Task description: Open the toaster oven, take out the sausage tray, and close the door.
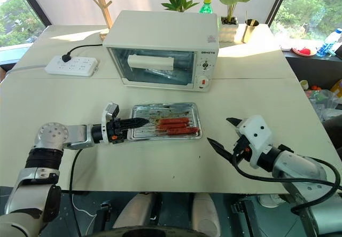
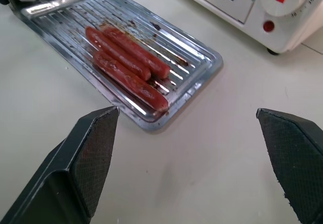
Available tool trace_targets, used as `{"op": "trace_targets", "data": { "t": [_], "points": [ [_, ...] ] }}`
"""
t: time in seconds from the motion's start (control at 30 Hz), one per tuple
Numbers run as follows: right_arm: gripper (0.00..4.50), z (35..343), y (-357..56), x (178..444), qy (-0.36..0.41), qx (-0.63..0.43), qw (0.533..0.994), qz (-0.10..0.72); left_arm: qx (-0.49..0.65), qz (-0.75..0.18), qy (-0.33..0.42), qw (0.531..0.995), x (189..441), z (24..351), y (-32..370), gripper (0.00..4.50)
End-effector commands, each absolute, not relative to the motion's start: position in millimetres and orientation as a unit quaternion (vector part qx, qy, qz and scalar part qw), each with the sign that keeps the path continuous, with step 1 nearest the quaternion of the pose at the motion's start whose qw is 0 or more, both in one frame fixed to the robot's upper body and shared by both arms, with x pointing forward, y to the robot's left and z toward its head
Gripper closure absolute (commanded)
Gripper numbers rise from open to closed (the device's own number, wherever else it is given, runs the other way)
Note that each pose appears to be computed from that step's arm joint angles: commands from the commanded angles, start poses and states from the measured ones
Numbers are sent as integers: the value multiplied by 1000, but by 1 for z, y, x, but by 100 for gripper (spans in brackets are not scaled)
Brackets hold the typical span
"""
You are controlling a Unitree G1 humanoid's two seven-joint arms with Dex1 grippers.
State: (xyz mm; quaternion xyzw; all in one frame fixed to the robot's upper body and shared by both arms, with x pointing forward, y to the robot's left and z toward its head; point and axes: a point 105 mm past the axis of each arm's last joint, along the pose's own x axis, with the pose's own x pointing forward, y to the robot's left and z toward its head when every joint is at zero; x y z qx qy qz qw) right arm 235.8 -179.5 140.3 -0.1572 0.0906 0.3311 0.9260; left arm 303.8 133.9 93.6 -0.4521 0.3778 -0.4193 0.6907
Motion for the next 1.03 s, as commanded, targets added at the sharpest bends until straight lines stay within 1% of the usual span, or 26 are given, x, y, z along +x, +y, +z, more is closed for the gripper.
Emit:
{"op": "trace_targets", "data": {
  "t": [0.03,0.13,0.3,0.4,0.5,0.63,0.77,0.9,1.03],
  "points": [
    [0,143,-175,242,72,-161,923,343,-433,-349,374,742,307,85,173,2],
    [0,142,-173,248,69,-161,919,354,-415,-324,367,767,302,85,193,2],
    [0,142,-168,257,66,-154,908,384,-308,-268,333,850,287,83,241,2],
    [0,148,-167,263,67,-133,901,407,-210,-282,290,890,278,99,260,2],
    [0,159,-168,265,66,-127,885,442,-105,-319,232,913,271,128,266,2],
    [0,176,-171,268,70,-112,865,485,17,-362,177,915,266,168,268,2],
    [0,188,-176,266,87,-114,838,527,92,-396,146,902,262,200,264,2],
    [0,192,-181,264,105,-128,816,553,158,-429,130,880,259,218,256,2],
    [0,195,-186,268,109,-134,812,558,178,-443,114,871,260,227,251,2]
  ]
}}
